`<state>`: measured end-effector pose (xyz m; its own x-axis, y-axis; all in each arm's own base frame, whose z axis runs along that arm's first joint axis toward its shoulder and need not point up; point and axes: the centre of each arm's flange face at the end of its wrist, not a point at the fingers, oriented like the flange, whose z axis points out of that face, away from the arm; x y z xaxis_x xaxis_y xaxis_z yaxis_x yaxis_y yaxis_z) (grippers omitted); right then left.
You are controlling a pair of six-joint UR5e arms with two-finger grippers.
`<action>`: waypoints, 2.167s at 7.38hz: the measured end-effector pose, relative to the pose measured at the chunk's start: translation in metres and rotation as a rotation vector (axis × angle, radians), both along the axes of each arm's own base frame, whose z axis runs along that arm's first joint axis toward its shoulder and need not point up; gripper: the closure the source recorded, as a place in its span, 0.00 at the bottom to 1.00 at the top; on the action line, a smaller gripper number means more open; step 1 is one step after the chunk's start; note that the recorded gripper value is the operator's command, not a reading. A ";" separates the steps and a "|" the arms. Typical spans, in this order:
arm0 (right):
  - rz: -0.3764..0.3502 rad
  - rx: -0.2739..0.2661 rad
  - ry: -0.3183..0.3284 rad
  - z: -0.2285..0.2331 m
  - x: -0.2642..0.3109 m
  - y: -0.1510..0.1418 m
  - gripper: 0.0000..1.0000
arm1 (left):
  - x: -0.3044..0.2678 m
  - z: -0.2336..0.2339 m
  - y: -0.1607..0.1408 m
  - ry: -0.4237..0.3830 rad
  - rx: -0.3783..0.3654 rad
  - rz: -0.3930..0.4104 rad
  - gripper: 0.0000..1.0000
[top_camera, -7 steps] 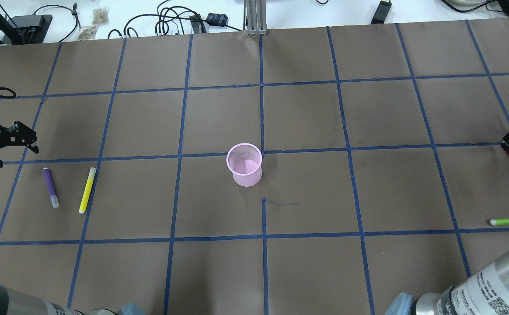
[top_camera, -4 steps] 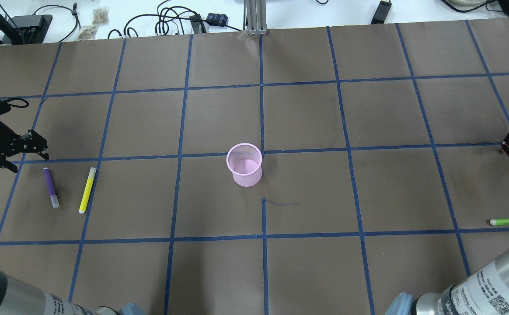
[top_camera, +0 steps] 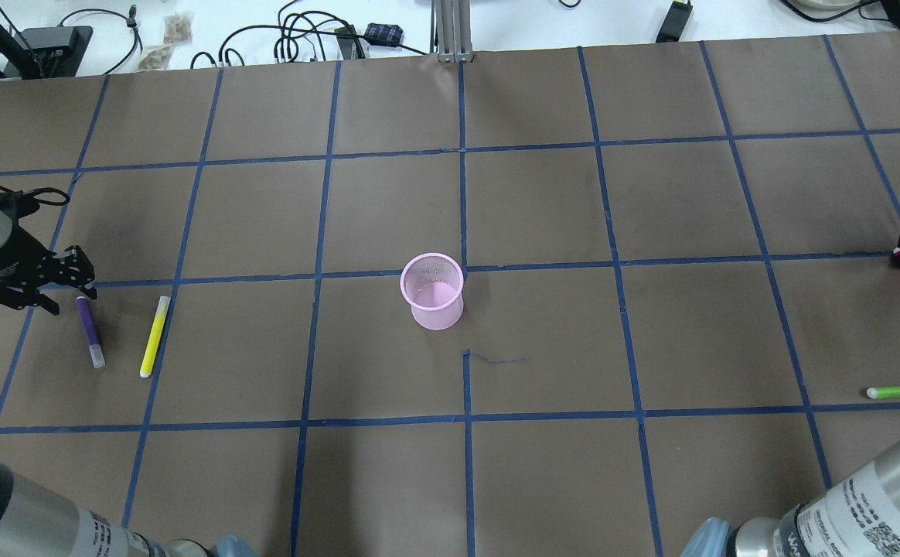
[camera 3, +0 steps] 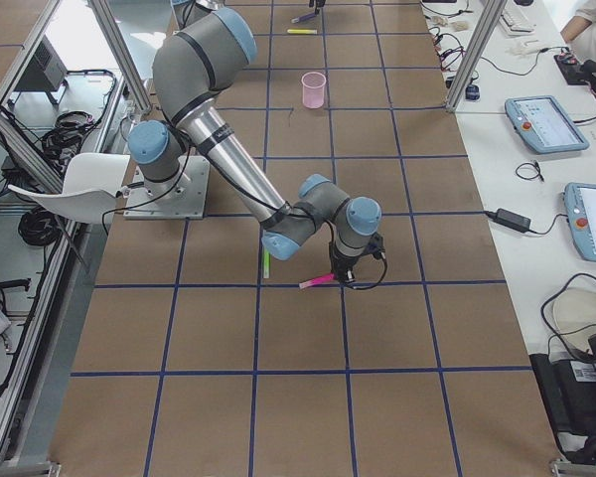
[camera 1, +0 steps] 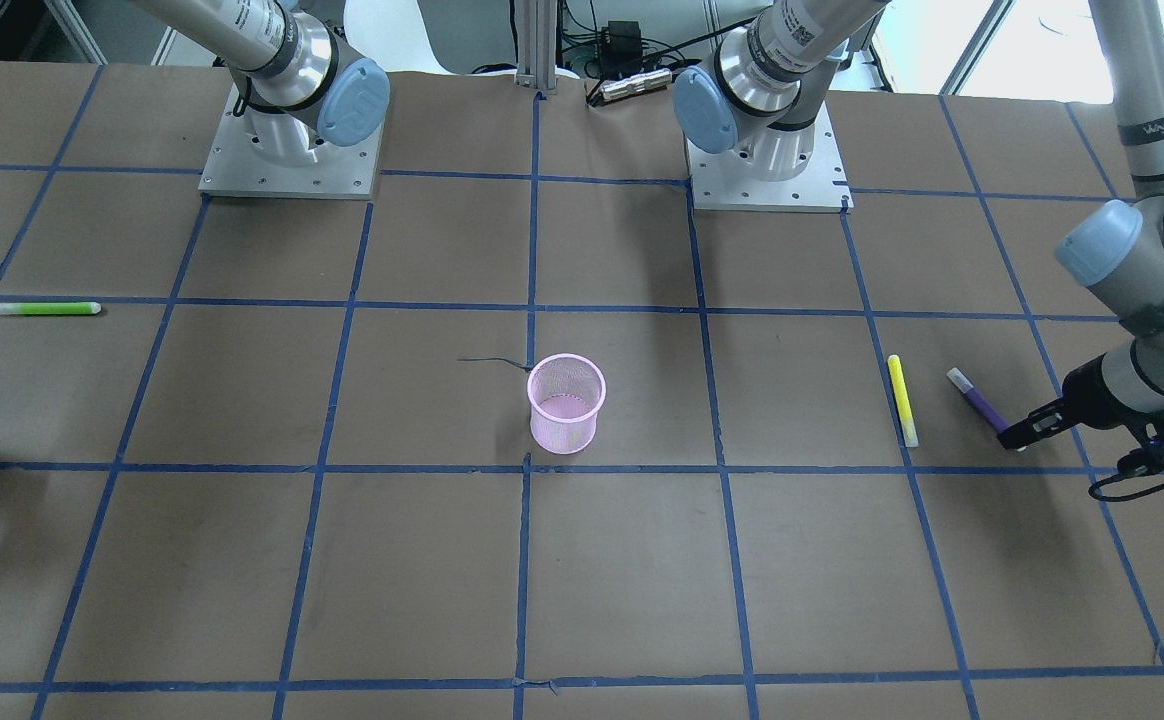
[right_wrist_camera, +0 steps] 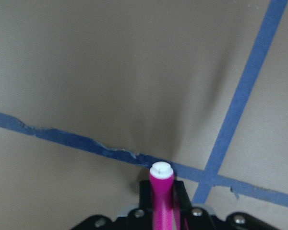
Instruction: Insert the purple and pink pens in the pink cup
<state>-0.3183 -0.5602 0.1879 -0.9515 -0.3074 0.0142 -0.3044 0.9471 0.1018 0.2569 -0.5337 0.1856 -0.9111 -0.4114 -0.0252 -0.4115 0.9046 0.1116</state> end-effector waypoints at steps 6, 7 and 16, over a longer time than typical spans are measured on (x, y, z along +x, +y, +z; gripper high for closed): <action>0.022 -0.302 -0.170 0.138 0.278 -0.018 1.00 | 0.001 -0.017 -0.001 0.011 0.019 0.005 1.00; 0.024 -0.364 -0.198 0.160 0.355 0.003 1.00 | 0.002 -0.016 -0.002 0.010 0.017 0.007 1.00; -0.180 -0.756 -0.396 0.157 0.685 0.100 1.00 | -0.086 0.159 -0.055 -0.146 -0.199 -0.067 1.00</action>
<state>0.3667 -0.4599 0.3447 -0.9627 -0.1939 -0.1886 -0.0236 0.7549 -0.6554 0.1713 -0.5886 0.3444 -0.9291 -0.3602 -0.0834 -0.3485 0.9286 -0.1278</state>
